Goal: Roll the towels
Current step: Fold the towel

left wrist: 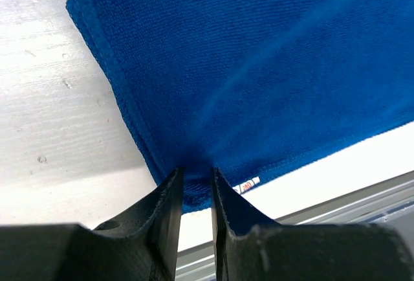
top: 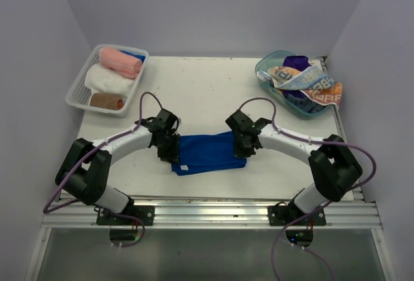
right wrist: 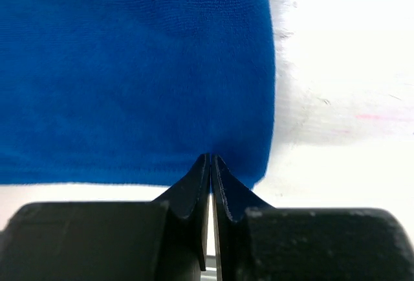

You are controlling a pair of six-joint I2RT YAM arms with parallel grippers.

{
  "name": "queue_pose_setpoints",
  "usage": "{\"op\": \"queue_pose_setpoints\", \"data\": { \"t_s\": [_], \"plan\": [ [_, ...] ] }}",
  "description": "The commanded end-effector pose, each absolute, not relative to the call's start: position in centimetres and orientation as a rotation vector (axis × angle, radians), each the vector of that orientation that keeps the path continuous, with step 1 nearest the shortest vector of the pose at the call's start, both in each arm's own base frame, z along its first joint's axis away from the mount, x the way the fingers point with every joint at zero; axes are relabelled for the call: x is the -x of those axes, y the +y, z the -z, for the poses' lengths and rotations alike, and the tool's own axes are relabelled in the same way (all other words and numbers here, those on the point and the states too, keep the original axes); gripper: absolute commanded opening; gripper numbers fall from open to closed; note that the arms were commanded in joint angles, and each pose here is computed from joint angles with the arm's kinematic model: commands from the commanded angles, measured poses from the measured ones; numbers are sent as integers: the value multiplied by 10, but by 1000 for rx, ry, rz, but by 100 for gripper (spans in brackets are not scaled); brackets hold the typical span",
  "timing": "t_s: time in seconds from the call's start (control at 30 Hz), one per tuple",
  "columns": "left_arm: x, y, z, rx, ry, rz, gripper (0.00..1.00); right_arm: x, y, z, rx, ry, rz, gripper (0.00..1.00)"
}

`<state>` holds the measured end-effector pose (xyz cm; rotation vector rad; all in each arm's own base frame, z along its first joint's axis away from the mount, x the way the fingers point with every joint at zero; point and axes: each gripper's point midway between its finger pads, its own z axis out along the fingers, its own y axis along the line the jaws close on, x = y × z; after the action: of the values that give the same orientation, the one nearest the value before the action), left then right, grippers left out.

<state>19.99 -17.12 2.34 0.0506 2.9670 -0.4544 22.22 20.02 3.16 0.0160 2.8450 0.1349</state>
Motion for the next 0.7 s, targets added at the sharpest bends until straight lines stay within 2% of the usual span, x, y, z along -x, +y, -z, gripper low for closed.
{"op": "queue_pose_setpoints", "data": {
  "t_s": [0.0,0.27,0.47,0.57,0.67],
  "plan": [
    [-213,-177,-52,-90,2893,479,27,-232,195,-65,-65,2727,-152,9],
    [-205,-183,-56,-77,2896,547,27,-208,183,-17,-69,2842,-73,5],
    [-185,-174,-13,-65,3013,493,27,-177,188,-5,-92,2872,-78,4],
    [-198,-172,-2,-58,3023,413,26,-160,202,-6,-81,2874,-121,4],
    [-249,-186,-16,-66,2940,348,26,-143,221,-9,-27,2877,-166,4]
  ]
}}
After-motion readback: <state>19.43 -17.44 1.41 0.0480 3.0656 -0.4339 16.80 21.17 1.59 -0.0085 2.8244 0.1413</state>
